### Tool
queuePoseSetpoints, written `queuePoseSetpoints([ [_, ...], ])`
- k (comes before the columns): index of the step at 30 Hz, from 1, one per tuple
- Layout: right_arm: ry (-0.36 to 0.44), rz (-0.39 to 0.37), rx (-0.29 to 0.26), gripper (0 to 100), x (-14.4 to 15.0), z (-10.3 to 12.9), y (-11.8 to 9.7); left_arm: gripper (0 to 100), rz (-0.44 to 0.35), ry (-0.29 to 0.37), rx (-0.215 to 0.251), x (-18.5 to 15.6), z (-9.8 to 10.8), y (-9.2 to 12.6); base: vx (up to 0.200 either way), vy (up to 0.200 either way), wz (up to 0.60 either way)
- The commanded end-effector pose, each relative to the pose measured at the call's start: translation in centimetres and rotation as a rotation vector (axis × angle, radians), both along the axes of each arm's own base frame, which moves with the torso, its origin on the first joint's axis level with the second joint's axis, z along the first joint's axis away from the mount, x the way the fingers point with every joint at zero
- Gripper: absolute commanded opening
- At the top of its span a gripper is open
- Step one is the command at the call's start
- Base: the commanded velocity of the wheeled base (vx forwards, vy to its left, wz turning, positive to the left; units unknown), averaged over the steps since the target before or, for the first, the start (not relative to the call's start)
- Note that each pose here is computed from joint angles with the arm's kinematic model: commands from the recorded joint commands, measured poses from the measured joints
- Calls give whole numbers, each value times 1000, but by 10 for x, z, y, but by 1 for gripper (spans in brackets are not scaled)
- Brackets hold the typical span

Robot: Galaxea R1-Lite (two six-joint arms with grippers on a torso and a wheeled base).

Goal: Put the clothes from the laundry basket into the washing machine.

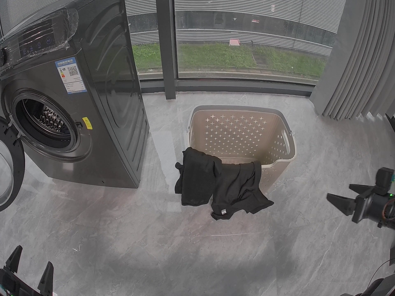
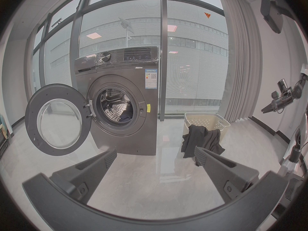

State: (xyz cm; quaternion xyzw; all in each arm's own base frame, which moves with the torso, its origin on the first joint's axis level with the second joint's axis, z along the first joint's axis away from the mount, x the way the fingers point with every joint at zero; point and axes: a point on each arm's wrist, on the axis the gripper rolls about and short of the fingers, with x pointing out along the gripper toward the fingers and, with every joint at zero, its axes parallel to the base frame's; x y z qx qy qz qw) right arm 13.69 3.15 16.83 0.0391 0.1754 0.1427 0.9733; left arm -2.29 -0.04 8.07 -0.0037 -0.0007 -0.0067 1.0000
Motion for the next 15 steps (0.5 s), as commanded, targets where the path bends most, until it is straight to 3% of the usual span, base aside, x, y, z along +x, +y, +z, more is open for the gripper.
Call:
queuePoseSetpoints([
  [1, 193, 70, -39, 100, 56, -47, 36, 100, 0, 1, 0, 0, -5, 0, 200, 0, 0],
  [8, 224, 42, 1, 100, 84, -72, 45, 100, 0, 2, -2, 0, -5, 0, 200, 0, 0],
  [15, 258, 50, -10, 100, 100, -89, 53, 100, 0, 2, -3, 0, -5, 0, 0, 0, 0],
])
